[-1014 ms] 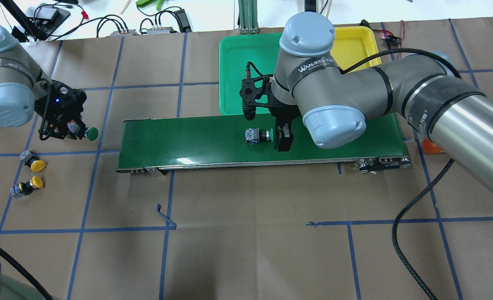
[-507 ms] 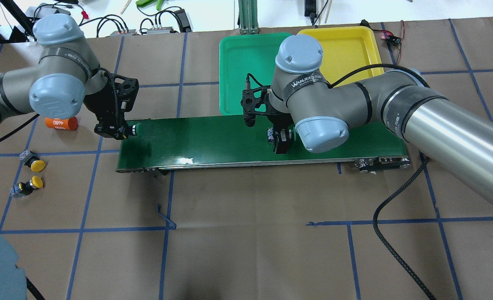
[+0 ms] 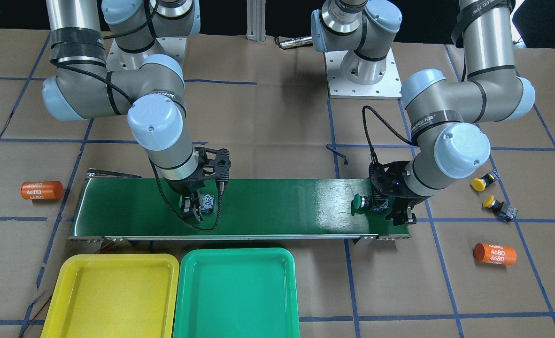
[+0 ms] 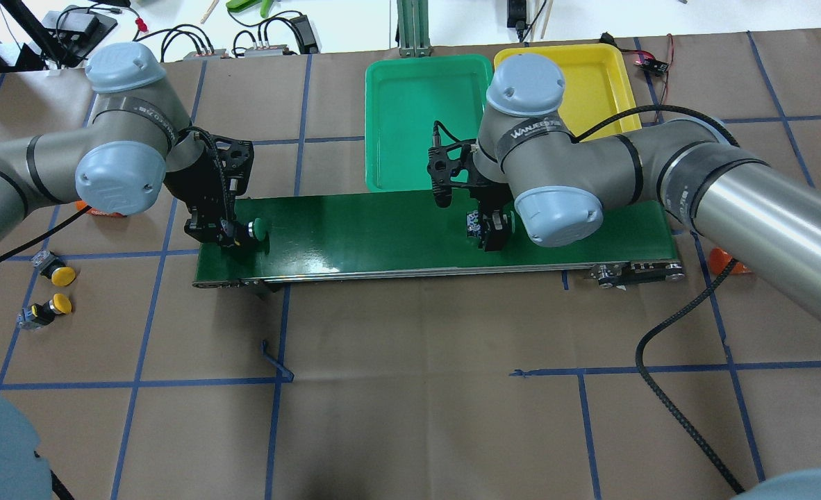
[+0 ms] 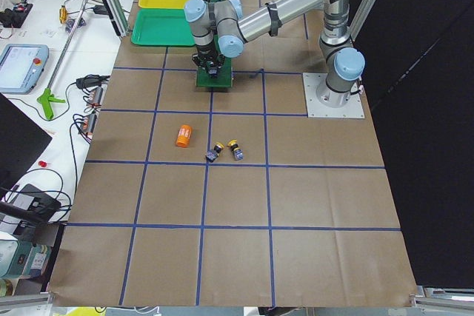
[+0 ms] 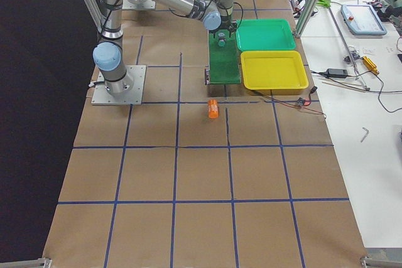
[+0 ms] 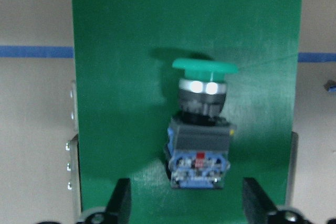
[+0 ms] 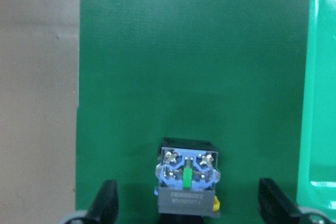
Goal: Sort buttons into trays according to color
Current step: 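Drop the green button into the green tray while the left gripper grasps a yellow button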
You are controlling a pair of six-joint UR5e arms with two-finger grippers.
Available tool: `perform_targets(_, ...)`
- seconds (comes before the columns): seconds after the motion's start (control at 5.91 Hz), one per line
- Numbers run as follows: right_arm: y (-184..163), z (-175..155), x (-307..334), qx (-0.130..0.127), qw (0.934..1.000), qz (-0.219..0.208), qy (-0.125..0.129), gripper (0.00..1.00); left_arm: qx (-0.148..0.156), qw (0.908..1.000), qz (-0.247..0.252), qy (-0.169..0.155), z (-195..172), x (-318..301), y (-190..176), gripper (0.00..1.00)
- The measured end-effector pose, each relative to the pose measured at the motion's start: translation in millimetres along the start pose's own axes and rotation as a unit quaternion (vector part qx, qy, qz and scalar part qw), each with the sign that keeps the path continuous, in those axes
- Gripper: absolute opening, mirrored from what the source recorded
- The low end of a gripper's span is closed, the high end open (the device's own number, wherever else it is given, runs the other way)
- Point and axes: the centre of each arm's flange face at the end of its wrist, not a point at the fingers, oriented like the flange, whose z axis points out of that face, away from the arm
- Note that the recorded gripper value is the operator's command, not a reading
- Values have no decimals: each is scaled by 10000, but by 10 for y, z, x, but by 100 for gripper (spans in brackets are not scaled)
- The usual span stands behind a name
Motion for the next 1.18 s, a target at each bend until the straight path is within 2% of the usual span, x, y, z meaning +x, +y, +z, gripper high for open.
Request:
perform_targets(0.17,132,6,-17,-3,10000,-89,3,46,11,10000,18,-16,-41,-12,212,98)
perform_targets(0.34,242,-6,-7,-78,9999,-124,51,30,20,9997,245,21,-39,13,546,98)
perform_targets(0.51,418,-49,27,-259,9993,-238,103,17,-89,9981,604,113,-9,75,982,98)
perform_targets(0.68,577,-146,50,-398,9983,-383,178,16,-212,9967,762,204,10,150,1462,98)
perform_targets(0.85,696,-295,59,-459,9977,-402,297,16,-232,9981,539,187,-7,260,1973,98)
perform_targets(1.01,765,-519,69,-504,9968,-375,495,16,-201,9997,-35,136,6,421,2516,98)
perform_targets(1.18,749,-761,150,-516,9953,-367,734,16,-45,9976,-693,69,121,610,3000,98)
